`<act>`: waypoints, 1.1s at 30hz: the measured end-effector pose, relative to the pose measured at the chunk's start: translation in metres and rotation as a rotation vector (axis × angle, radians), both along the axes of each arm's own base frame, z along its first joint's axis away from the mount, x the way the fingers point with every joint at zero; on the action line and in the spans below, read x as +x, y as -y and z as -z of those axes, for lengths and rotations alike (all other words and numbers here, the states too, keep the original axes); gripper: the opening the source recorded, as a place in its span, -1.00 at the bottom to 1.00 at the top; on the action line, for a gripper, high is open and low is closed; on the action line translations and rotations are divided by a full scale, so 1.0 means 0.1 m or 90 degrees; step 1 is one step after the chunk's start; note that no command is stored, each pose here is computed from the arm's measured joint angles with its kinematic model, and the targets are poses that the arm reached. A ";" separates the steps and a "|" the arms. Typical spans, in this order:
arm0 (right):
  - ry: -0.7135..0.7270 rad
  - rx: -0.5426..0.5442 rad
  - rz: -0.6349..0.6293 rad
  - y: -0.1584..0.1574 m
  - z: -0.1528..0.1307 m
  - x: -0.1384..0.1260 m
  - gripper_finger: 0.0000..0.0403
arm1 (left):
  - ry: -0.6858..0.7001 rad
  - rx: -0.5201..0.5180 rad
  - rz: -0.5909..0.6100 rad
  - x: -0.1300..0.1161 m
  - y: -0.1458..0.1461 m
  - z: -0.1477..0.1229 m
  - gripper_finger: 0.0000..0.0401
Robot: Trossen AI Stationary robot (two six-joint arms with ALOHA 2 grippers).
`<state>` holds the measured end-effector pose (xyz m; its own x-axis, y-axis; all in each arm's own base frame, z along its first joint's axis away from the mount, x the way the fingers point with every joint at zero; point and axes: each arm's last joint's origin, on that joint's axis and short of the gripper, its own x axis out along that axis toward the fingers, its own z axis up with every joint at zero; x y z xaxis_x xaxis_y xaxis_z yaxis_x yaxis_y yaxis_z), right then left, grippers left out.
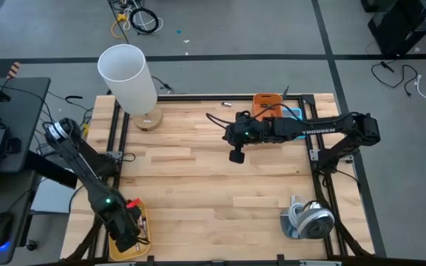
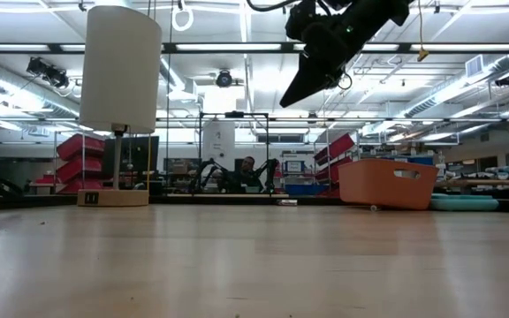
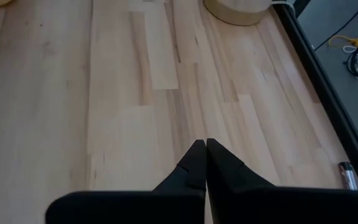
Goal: Sort batteries
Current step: Put the silver battery into the yellow bin
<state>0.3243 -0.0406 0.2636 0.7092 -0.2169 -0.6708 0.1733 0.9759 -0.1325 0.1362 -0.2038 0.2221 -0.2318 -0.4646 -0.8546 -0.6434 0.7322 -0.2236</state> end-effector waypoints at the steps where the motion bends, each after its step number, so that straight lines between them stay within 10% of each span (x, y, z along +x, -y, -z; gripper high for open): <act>1: 0.000 0.000 -0.002 -0.01 0.00 0.00 -1.00 | -0.007 0.001 0.003 0.00 0.01 0.02 -0.88; 33: 0.016 -0.002 -0.016 -0.08 -0.02 0.03 -1.00 | -0.006 0.034 0.007 0.00 -0.01 0.06 -0.52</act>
